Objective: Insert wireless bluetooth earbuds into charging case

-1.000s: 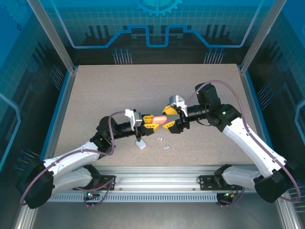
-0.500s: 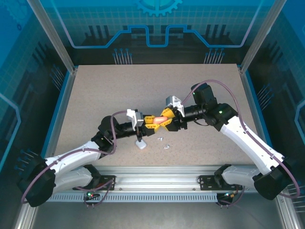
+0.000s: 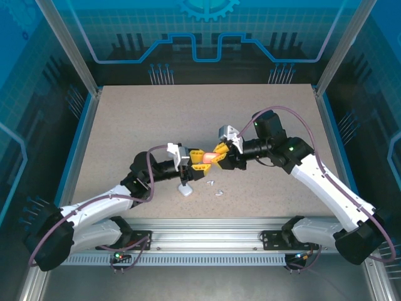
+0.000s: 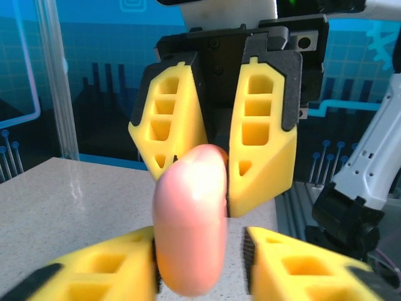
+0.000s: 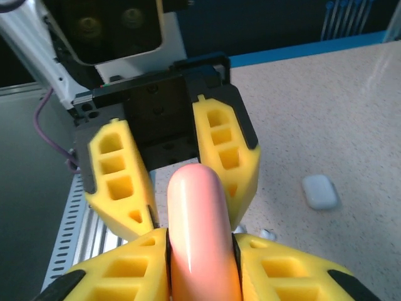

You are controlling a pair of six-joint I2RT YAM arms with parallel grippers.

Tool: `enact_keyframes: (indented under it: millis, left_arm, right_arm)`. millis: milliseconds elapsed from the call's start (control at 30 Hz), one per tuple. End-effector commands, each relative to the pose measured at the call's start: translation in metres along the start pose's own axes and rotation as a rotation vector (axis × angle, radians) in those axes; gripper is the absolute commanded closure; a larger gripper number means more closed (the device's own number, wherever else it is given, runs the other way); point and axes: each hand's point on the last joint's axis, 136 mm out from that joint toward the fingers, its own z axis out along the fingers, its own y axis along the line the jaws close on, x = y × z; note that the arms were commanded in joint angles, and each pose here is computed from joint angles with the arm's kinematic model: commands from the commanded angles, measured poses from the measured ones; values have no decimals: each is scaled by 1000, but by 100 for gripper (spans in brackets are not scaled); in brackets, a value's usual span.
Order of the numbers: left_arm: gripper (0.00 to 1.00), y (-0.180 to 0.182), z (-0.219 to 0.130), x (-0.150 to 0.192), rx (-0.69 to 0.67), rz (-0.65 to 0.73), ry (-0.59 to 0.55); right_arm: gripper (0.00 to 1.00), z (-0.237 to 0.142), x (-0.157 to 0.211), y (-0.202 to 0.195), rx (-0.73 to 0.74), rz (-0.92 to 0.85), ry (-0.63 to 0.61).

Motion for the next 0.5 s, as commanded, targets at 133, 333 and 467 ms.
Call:
enact_keyframes:
  millis: [133, 333, 467]
  left_arm:
    - [33, 10, -12, 1, -105, 69, -7]
    - [26, 23, -32, 6, -245, 91, 31]
    - [25, 31, -48, 2, -338, 121, 43]
  right_arm:
    - [72, -11, 37, -40, 208, 185, 81]
    - [72, -10, 82, -78, 338, 348, 219]
    - [73, -1, 122, -103, 379, 465, 376]
